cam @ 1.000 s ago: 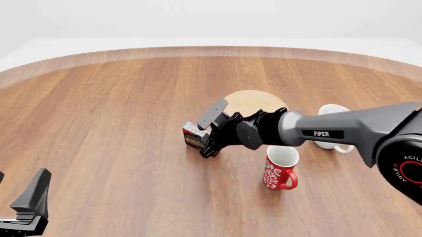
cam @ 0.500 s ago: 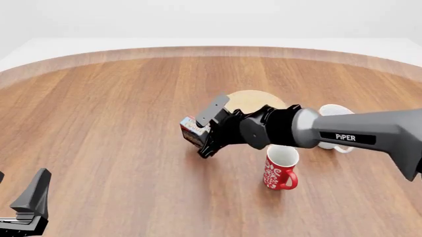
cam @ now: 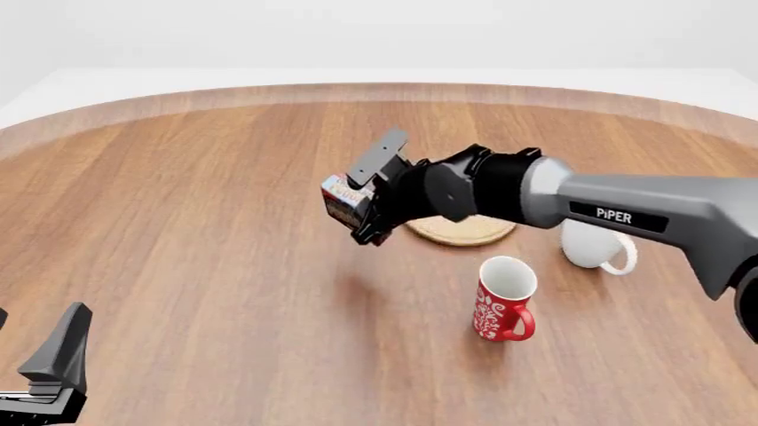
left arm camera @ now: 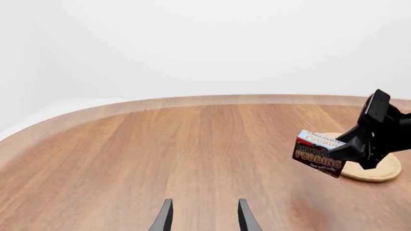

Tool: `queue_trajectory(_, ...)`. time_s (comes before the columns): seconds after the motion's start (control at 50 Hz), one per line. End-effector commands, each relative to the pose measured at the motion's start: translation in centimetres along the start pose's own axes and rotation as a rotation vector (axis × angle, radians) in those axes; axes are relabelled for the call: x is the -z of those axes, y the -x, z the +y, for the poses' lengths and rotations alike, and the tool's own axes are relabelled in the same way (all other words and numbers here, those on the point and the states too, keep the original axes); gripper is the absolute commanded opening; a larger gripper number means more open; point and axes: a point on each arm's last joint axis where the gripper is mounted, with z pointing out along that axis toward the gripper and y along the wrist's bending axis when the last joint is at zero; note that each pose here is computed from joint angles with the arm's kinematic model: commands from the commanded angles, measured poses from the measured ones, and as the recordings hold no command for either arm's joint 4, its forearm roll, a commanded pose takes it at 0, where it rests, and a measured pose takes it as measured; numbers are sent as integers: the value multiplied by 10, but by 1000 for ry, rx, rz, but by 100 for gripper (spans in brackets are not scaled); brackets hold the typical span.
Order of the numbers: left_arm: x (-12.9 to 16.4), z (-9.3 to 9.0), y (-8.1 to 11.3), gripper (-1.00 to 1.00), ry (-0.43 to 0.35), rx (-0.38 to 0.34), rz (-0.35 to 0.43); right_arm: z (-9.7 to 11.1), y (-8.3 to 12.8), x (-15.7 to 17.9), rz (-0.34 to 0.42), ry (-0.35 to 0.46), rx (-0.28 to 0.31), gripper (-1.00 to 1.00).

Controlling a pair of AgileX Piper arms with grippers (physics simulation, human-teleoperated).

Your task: Put the chocolate pudding to the left of the plate.

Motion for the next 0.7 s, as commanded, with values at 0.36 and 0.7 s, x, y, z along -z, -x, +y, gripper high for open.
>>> queue_trajectory(0.36,0,0,0,100,0,0,0,-28,31,-44,7,-24,6,-100)
queue_trajectory(0.7,0,0,0,100,0,0,0,-46,44,-74,20,-36,5,-100)
